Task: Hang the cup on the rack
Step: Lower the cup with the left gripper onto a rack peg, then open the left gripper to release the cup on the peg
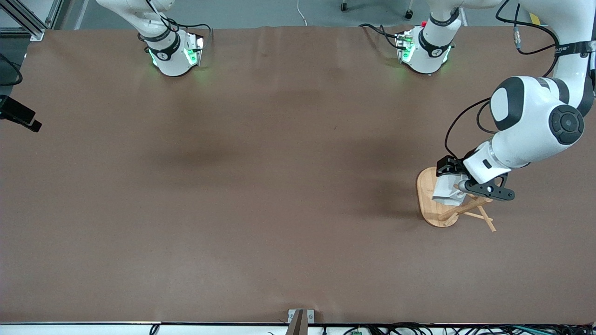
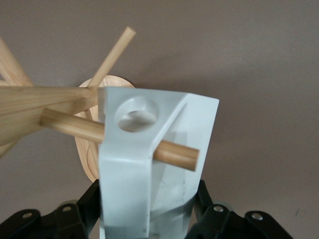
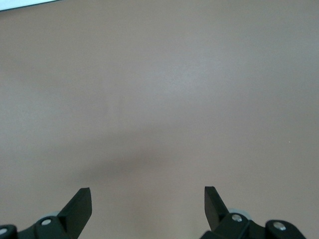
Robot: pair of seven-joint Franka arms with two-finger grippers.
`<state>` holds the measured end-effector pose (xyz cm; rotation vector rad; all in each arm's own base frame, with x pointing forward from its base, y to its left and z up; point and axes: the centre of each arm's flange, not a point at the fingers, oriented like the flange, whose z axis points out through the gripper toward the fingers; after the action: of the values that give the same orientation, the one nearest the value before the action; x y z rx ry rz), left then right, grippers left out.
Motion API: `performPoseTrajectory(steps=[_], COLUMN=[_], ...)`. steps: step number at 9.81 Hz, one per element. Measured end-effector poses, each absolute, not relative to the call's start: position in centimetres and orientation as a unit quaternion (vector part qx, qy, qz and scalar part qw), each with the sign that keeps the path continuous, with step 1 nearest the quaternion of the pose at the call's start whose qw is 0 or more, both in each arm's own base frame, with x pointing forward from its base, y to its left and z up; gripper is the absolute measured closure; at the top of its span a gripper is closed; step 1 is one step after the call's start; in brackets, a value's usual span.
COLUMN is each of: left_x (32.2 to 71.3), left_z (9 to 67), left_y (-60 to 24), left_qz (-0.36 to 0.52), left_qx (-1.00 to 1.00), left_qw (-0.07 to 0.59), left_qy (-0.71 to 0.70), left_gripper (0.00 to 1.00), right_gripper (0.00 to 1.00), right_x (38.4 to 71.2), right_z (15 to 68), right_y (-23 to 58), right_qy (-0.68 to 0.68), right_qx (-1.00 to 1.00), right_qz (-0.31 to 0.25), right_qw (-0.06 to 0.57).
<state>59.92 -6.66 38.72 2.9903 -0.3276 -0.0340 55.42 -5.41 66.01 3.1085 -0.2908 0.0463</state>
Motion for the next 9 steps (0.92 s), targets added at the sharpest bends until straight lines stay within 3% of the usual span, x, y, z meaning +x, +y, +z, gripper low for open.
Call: performPoseTrajectory(steps=[4,6,9], left_x=[59.9,59.9,60.1], left_z=[38.6,38.7,39.9], left_y=[-6.2,-6.2,-6.3], left_qz=[-0.012,-0.011,0.0], left_qx=[0.992,0.992,0.992], left_qw=[0.066,0.066,0.067], left_qy=[-0.109,-0.11,-0.106], left_gripper=[0.22,0.0,0.0], right_gripper=[0.0,0.0,0.0], right_x=[55.4,55.4,55.4], right_z=[66.0,66.0,66.0], right_y=[-5.4,-5.4,-5.5], right_qy=[-0.093,-0.093,-0.094], right_qx=[0.995,0.995,0.995], right_qz=[0.015,0.016,0.017], right_qw=[0.01,0.01,0.01])
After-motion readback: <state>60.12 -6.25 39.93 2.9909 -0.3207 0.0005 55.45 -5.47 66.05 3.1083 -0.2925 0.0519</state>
